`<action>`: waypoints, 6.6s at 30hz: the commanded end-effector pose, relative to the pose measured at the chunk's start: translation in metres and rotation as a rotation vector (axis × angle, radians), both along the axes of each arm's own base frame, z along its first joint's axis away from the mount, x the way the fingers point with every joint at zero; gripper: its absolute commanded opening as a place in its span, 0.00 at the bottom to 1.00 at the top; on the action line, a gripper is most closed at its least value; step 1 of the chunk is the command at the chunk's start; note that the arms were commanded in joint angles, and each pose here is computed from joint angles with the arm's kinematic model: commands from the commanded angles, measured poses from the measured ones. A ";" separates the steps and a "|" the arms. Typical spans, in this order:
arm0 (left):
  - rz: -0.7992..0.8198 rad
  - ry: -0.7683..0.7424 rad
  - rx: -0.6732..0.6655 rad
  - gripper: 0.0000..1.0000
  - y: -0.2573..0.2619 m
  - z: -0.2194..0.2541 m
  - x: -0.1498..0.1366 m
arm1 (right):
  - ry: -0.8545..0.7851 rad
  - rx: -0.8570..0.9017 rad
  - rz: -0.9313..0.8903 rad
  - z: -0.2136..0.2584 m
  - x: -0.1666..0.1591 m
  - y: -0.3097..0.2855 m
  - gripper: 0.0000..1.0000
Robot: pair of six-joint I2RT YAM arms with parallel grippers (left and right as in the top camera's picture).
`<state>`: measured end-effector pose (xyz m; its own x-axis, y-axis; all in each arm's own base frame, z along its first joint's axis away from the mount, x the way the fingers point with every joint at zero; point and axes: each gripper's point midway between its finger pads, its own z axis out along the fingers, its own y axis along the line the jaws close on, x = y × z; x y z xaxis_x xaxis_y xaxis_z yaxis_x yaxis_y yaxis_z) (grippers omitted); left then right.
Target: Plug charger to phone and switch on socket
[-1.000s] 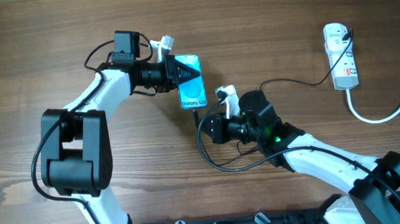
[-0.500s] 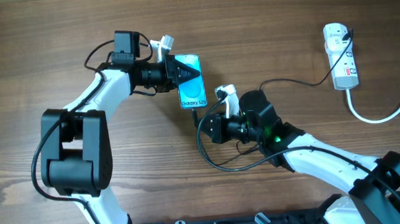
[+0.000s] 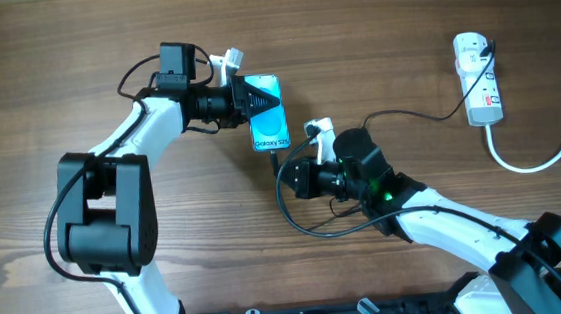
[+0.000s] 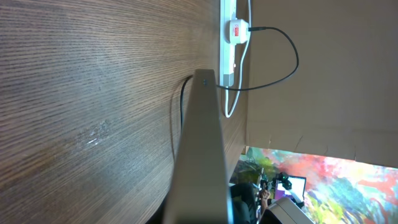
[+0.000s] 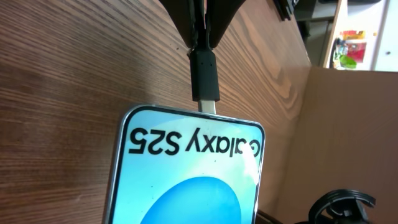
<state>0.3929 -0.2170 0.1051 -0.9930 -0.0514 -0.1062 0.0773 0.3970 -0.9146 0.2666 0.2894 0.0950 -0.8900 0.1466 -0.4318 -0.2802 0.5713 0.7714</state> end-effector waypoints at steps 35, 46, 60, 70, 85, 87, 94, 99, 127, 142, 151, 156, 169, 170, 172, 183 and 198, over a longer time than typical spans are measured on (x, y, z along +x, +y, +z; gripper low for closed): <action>-0.035 0.015 -0.044 0.04 -0.005 0.006 -0.008 | 0.124 -0.067 0.060 0.049 0.005 -0.026 0.63; -0.079 0.010 -0.045 0.04 -0.022 0.006 -0.018 | 0.184 -0.141 0.099 0.020 -0.016 0.000 0.62; -0.081 0.012 -0.045 0.04 -0.023 0.006 -0.018 | 0.172 -0.180 0.014 -0.004 0.001 0.012 0.27; -0.081 0.012 -0.045 0.04 -0.023 0.006 -0.018 | 0.225 -0.148 0.078 0.001 -0.010 0.007 0.14; -0.107 -0.032 -0.056 0.04 -0.023 0.008 -0.020 | 0.181 -0.016 0.003 0.029 0.024 0.006 0.05; -0.107 -0.031 -0.056 0.04 -0.024 0.008 -0.020 | 0.160 -0.037 -0.039 0.027 0.032 0.001 0.05; -0.124 -0.026 -0.088 0.04 -0.025 0.013 -0.023 | 0.093 -0.068 -0.084 0.028 0.044 -0.004 0.04; -0.124 -0.026 -0.088 0.04 -0.025 0.013 -0.023 | 0.078 -0.063 -0.091 0.030 0.047 -0.004 0.04; -0.124 -0.027 -0.088 0.04 -0.025 0.013 -0.023 | 0.152 -0.132 0.002 0.023 0.006 0.003 0.05; -0.064 -0.040 0.020 0.04 -0.018 -0.004 -0.012 | 0.147 -0.152 -0.094 0.020 0.034 -0.030 1.00; 0.149 0.034 0.396 0.04 0.024 -0.060 0.007 | 0.253 -0.300 -0.282 -0.012 0.052 -0.111 1.00; 0.195 0.029 0.485 0.08 0.037 -0.070 0.011 | 0.251 -0.301 -0.283 -0.012 0.053 -0.111 1.00; 0.212 0.000 0.781 0.18 0.045 -0.097 -0.002 | 0.251 -0.301 -0.283 -0.012 0.053 -0.111 1.00; 0.217 -0.003 0.791 0.18 0.047 -0.098 -0.001 | 0.251 -0.301 -0.283 -0.012 0.053 -0.111 1.00; 0.218 -0.003 0.793 0.21 0.047 -0.098 -0.001 | 0.251 -0.301 -0.283 -0.012 0.053 -0.111 1.00; 0.221 -0.010 0.790 0.41 0.046 -0.097 0.001 | 0.251 -0.301 -0.283 -0.012 0.053 -0.111 1.00; 0.239 -0.004 0.793 0.33 0.054 -0.097 0.004 | 0.251 -0.301 -0.283 -0.012 0.053 -0.111 1.00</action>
<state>0.3939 -0.1719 0.0087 -0.9685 -0.1527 -0.1968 -0.0717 0.9275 -0.3668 0.3134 0.1788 0.0740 -0.9240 0.3065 -0.2284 0.1210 0.8013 0.5859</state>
